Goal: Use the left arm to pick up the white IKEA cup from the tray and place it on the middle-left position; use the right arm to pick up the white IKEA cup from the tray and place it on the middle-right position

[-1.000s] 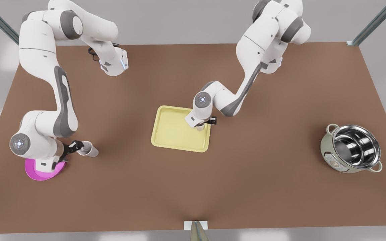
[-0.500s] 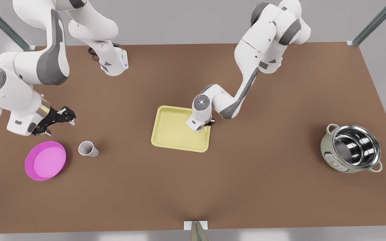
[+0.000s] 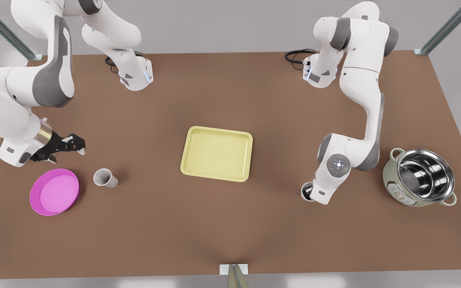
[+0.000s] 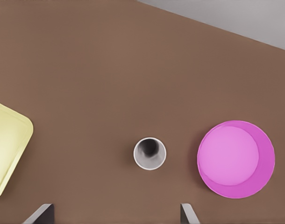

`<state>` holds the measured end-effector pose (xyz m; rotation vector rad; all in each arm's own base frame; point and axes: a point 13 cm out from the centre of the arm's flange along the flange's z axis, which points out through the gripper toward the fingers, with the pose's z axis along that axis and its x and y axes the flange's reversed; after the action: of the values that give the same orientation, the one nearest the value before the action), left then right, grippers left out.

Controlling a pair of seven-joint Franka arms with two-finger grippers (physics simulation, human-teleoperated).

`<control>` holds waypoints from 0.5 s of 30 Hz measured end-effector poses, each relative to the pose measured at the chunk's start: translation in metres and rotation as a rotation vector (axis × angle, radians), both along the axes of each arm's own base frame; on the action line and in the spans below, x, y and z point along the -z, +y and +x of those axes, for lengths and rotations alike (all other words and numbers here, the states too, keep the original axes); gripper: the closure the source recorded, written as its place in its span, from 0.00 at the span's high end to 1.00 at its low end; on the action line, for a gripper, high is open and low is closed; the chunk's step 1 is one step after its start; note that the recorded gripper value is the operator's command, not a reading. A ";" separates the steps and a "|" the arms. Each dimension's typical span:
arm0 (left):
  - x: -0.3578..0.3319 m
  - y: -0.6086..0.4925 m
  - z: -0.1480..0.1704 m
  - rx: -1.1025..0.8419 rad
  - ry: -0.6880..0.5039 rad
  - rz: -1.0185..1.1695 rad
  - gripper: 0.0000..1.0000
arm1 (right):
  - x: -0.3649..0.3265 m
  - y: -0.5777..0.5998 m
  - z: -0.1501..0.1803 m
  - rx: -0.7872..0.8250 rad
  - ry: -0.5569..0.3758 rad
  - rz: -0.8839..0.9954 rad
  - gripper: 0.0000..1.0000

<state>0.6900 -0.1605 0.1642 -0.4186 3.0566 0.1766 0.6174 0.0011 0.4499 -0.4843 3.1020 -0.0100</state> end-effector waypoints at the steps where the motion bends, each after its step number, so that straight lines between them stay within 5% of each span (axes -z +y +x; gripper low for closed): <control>1: 0.010 0.002 0.004 0.026 -0.009 0.007 0.02 | -0.001 0.000 0.000 0.007 -0.001 0.001 1.00; 6: 0.042 0.002 0.017 0.125 -0.044 0.013 0.03 | -0.006 0.000 0.002 0.030 -0.011 0.005 1.00; 8: 0.045 0.000 0.021 0.152 -0.057 0.010 0.10 | -0.006 -0.001 0.002 0.039 -0.013 0.005 1.00; 9: 0.046 0.000 0.023 0.165 -0.062 0.006 1.00 | -0.006 -0.001 0.003 0.043 -0.014 0.005 1.00; 15: 0.042 -0.006 0.032 0.245 -0.085 -0.038 1.00 | -0.007 -0.002 0.004 0.061 -0.019 0.005 1.00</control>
<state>0.7216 -0.1669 0.1224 -0.0494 2.9959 0.0876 0.6213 -0.0009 0.4567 -0.3869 3.0962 -0.0070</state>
